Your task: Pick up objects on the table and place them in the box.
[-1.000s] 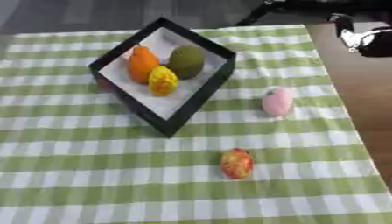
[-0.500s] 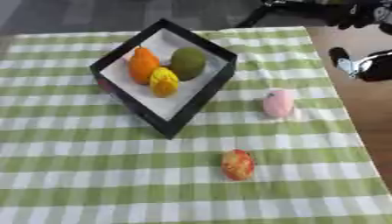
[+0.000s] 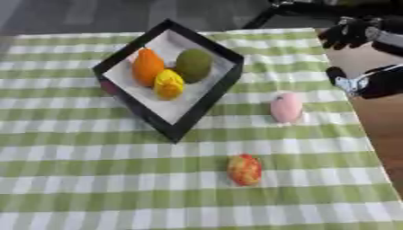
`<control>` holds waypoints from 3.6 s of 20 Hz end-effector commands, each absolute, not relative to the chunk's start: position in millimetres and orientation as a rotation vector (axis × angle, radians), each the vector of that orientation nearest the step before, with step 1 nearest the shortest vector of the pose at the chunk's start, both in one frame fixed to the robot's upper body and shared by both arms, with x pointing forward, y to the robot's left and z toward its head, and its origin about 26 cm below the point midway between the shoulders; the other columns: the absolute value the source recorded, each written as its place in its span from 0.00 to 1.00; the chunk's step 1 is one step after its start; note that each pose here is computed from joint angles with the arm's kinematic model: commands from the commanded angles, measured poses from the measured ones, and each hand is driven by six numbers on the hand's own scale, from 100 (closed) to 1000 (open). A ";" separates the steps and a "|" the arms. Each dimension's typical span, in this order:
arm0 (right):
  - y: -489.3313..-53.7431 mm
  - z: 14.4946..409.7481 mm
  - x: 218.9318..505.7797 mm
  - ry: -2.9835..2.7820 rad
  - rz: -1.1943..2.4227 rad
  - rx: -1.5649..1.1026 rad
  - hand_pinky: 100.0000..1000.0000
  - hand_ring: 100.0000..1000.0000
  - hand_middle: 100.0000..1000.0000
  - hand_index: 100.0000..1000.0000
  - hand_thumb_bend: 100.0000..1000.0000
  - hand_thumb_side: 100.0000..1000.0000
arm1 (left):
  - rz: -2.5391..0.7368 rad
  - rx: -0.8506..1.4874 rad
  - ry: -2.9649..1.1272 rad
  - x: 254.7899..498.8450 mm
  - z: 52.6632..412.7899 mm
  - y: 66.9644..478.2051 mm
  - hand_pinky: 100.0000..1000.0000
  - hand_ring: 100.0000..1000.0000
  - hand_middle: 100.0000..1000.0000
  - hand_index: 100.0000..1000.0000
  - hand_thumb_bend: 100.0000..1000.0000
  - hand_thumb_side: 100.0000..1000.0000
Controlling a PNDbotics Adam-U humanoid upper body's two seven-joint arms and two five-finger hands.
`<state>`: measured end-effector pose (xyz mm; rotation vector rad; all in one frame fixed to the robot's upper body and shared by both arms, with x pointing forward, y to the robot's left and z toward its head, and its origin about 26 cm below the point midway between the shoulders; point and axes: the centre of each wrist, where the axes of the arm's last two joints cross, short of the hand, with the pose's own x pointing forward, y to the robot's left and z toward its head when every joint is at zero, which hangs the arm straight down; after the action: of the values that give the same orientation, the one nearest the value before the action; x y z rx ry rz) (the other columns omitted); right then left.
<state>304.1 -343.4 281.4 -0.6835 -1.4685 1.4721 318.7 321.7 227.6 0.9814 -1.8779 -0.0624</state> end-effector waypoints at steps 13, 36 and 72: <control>-316.9 276.4 321.2 -1.340 1.511 -0.744 0.87 0.85 0.78 0.91 0.14 0.43 | 0.085 0.969 -1.923 321.7 210.5 318.7 0.72 0.65 0.61 0.75 0.28 0.33; -335.8 243.9 348.8 -1.168 1.539 -0.744 0.89 0.87 0.79 0.93 0.23 0.57 | 0.117 0.931 -1.925 320.0 206.7 319.3 0.74 0.65 0.62 0.75 0.21 0.36; -349.6 228.4 383.1 -1.225 1.437 -0.869 0.76 0.59 0.46 0.63 0.12 0.26 | 0.158 0.894 -1.926 318.1 202.0 319.1 0.76 0.66 0.61 0.75 0.17 0.38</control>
<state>383.7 -346.6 211.0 -0.7961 -1.1880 1.4489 320.5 316.8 193.1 0.8812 -1.8941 0.1469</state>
